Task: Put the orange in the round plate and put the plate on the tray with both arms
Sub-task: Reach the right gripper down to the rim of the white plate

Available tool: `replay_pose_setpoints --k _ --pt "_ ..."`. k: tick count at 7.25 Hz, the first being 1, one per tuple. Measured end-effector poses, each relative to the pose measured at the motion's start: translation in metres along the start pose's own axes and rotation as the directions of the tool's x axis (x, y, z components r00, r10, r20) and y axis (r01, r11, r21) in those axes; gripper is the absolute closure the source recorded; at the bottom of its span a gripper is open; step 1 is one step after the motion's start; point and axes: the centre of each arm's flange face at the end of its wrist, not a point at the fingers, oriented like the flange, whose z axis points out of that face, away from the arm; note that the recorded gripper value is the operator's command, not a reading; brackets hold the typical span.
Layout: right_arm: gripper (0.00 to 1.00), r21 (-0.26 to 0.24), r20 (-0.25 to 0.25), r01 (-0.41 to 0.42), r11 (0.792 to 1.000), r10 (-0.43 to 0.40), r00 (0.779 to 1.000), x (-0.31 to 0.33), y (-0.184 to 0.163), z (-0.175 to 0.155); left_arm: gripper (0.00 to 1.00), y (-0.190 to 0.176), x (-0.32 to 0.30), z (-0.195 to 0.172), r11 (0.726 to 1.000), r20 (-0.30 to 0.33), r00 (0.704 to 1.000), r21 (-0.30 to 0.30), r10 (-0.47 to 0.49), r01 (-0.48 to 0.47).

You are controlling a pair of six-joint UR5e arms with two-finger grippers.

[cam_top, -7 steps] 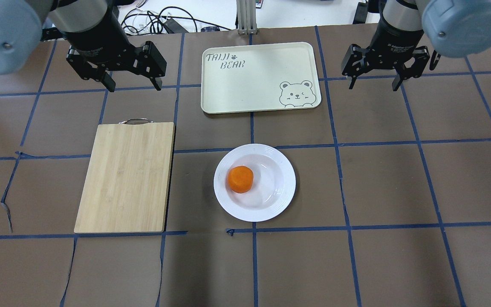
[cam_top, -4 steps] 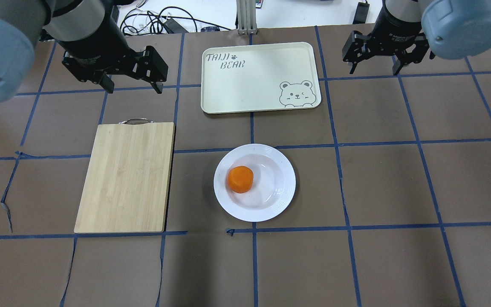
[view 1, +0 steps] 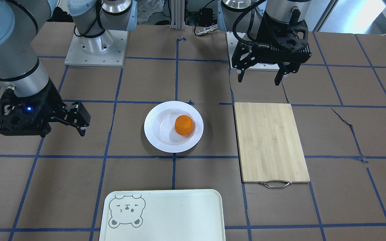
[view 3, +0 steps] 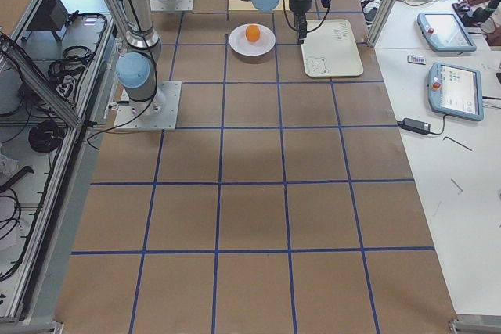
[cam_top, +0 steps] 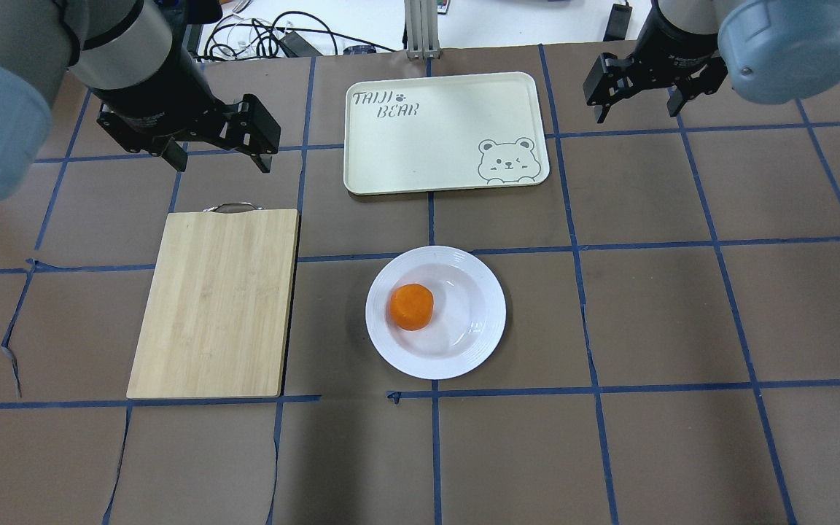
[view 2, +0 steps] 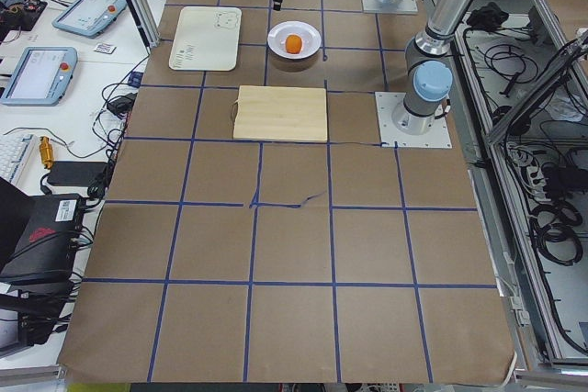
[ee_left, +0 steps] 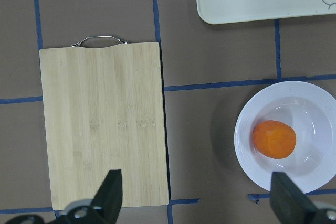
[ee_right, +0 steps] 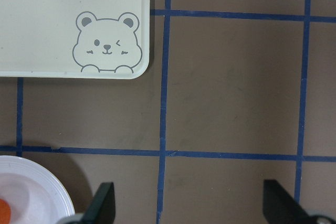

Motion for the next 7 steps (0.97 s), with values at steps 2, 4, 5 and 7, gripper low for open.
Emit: replay_pose_setpoints --k 2,4,5,7 --pt "0.00 -0.092 0.034 -0.038 0.995 0.042 0.999 -0.006 0.022 0.059 0.00 0.000 0.000 0.000 1.000 -0.001 1.000 0.001 -0.001 0.001" --pt "0.00 -0.104 0.182 -0.071 0.992 0.089 0.979 -0.028 0.042 0.108 0.00 0.000 0.000 0.000 1.000 -0.002 1.000 0.001 -0.003 0.003" --pt "0.00 -0.103 0.248 -0.074 0.992 0.098 0.964 -0.036 0.046 0.127 0.00 0.000 0.000 0.000 1.000 -0.002 1.000 0.001 -0.003 0.003" --pt "0.00 -0.122 0.365 -0.074 0.990 0.114 0.924 -0.050 0.051 0.169 0.00 0.001 0.000 0.000 1.000 -0.002 1.000 0.000 -0.004 0.004"
